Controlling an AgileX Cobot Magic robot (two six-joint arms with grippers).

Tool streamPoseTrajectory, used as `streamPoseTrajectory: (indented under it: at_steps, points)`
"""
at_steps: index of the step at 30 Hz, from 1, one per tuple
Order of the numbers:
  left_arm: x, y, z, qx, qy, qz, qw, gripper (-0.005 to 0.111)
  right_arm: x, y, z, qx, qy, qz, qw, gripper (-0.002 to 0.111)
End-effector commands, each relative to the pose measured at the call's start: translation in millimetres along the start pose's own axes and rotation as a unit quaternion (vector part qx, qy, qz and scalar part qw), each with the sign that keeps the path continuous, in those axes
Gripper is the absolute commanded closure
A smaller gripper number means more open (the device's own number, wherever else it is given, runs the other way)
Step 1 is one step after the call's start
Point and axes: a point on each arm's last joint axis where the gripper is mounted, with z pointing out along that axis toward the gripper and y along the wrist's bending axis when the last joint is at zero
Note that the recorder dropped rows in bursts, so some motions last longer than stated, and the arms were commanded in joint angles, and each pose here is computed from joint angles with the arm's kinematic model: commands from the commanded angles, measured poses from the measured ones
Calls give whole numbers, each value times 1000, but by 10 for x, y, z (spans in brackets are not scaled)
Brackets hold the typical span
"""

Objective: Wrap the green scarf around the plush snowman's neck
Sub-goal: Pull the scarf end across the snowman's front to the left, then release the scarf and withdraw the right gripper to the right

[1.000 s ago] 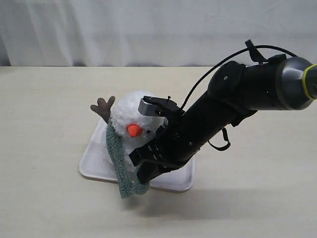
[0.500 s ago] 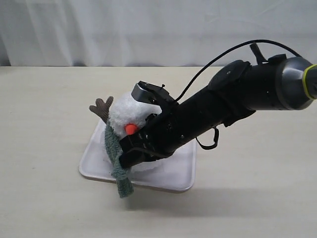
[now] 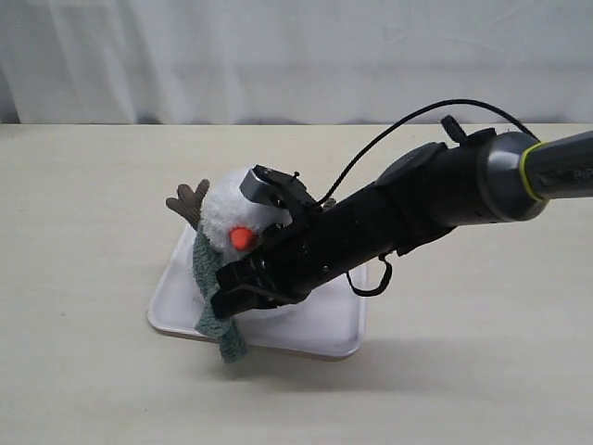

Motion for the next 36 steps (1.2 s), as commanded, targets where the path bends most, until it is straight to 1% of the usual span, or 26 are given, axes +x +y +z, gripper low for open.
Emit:
streamPoseTrajectory:
  at_steps: [1, 3, 4, 7, 8, 9, 10, 11, 16, 19, 25, 27, 28, 30, 32, 34, 36]
  points:
    - [-3, -4, 2, 3, -6, -1, 1000, 107, 46, -101, 85, 3, 6, 15, 1000, 103]
    - [-3, -4, 2, 3, -6, -1, 1000, 107, 62, -119, 107, 1, 11, 18, 1000, 98]
    - [-3, -4, 2, 3, -6, -1, 1000, 107, 73, -123, 118, -3, 15, 20, 1000, 93]
    - [-3, -4, 2, 3, -6, -1, 1000, 107, 86, -98, 118, -17, 23, 10, 1000, 74]
    - [-3, -4, 2, 3, -6, -1, 1000, 107, 92, -85, 117, -24, 26, 11, 999, 62]
    - [-3, -4, 2, 3, -6, -1, 1000, 107, 92, -86, 117, -24, 26, 10, 999, 55]
    - [-3, -4, 2, 3, -6, -1, 1000, 107, 95, -89, 117, -22, 28, 9, 999, 49]
    - [-3, -4, 2, 3, -6, -1, 1000, 107, 95, -92, 117, -21, 28, 8, 999, 47]
    - [-3, -4, 2, 3, -6, -1, 1000, 107, 113, -118, 137, -18, 34, 12, 999, 46]
    - [-3, -4, 2, 3, -6, -1, 1000, 107, 150, -145, 145, -8, 52, 15, 999, 46]
    - [-3, -4, 2, 3, -6, -1, 1000, 107, 294, -244, 105, 51, 132, 32, 989, 46]
    - [-3, -4, 2, 3, -6, -1, 1000, 107, 350, -221, 87, 40, 167, 34, 985, 46]
    - [-3, -4, 2, 3, -6, -1, 1000, 107, 392, -172, 73, 14, 192, 39, 981, 46]
    - [-3, -4, 2, 3, -6, -1, 1000, 107, 436, -124, 47, -9, 220, 36, 975, 46]
    - [-3, -4, 2, 3, -6, -1, 1000, 107, 455, -116, -27, 19, 241, 35, 970, 46]
    - [-3, -4, 2, 3, -6, -1, 1000, 107, 431, -79, -168, 67, 246, 25, 967, 46]
    - [-3, -4, 2, 3, -6, -1, 1000, 107, 318, -1, -336, 122, 199, 12, 972, 46]
